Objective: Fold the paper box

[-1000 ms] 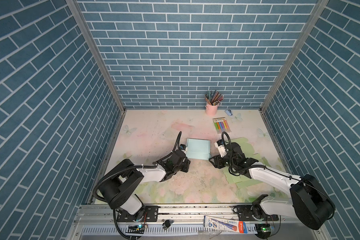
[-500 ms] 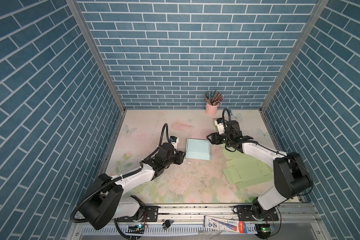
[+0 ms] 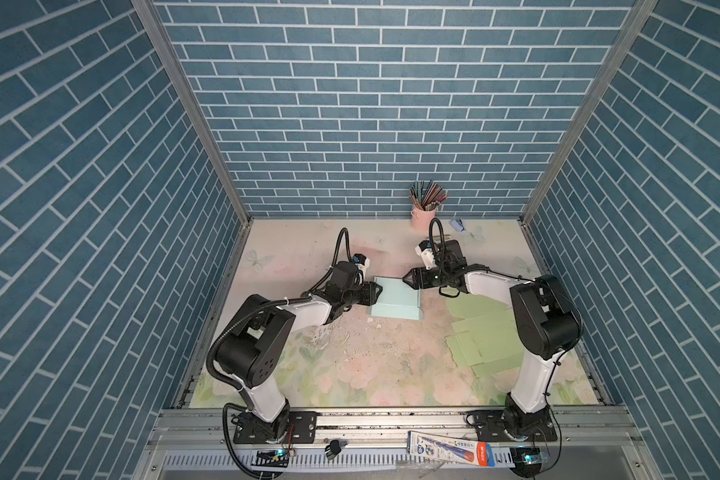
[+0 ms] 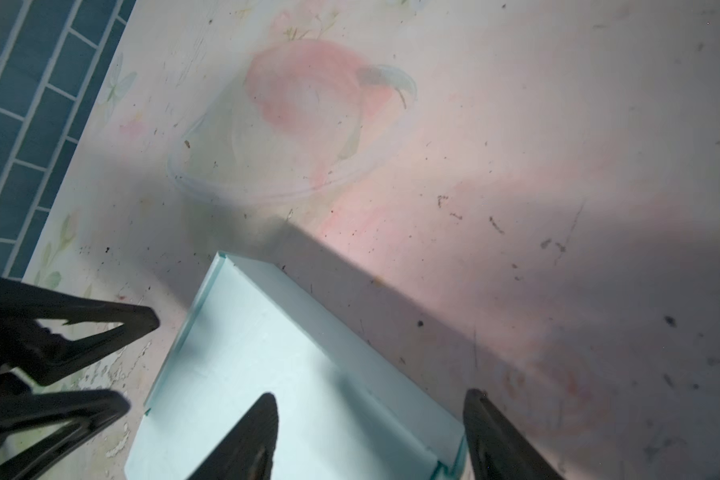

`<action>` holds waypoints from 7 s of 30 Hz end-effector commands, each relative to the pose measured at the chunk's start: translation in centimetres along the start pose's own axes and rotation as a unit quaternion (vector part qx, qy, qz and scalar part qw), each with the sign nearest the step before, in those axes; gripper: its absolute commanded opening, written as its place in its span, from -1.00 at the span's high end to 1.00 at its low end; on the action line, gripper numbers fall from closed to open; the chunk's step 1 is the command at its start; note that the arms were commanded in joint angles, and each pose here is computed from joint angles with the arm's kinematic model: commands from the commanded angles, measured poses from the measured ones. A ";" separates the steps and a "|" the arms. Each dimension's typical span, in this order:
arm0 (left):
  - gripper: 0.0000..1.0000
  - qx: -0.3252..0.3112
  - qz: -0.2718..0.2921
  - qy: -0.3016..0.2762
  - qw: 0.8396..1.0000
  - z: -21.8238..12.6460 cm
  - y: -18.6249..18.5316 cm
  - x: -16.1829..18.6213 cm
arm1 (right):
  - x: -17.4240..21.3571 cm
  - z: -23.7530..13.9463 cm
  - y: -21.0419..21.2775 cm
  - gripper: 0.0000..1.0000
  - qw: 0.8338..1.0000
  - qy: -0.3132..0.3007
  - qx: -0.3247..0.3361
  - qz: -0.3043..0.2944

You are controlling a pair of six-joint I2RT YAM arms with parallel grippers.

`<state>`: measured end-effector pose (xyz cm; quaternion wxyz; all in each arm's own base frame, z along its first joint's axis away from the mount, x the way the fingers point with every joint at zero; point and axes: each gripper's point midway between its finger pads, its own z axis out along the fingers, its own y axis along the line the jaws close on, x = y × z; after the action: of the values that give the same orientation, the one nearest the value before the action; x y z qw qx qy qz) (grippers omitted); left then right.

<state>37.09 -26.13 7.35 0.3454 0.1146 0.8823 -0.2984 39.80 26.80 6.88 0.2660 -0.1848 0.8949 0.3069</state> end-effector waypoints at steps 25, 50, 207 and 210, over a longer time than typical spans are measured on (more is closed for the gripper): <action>0.14 0.011 -0.030 0.007 0.999 -5.0 -2.9 9.1 | 7.3 -1.8 4.1 -0.31 0.999 0.021 -0.042 0.004; -0.12 0.002 0.009 0.027 1.000 -7.8 -5.8 11.4 | 14.3 -9.7 6.9 -0.51 0.997 0.007 -0.051 0.056; 0.08 -0.024 0.071 0.087 0.993 1.6 -0.8 4.9 | 15.7 -5.2 3.4 0.17 0.998 0.023 0.059 -0.006; 0.09 -0.023 0.073 0.088 0.993 1.2 -1.1 5.0 | 15.9 -5.7 2.6 0.15 0.998 0.018 0.067 0.006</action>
<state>36.03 -28.00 5.17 0.3299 0.1768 0.8947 -0.2437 23.28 24.49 3.38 0.2492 -0.1837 0.9073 0.2844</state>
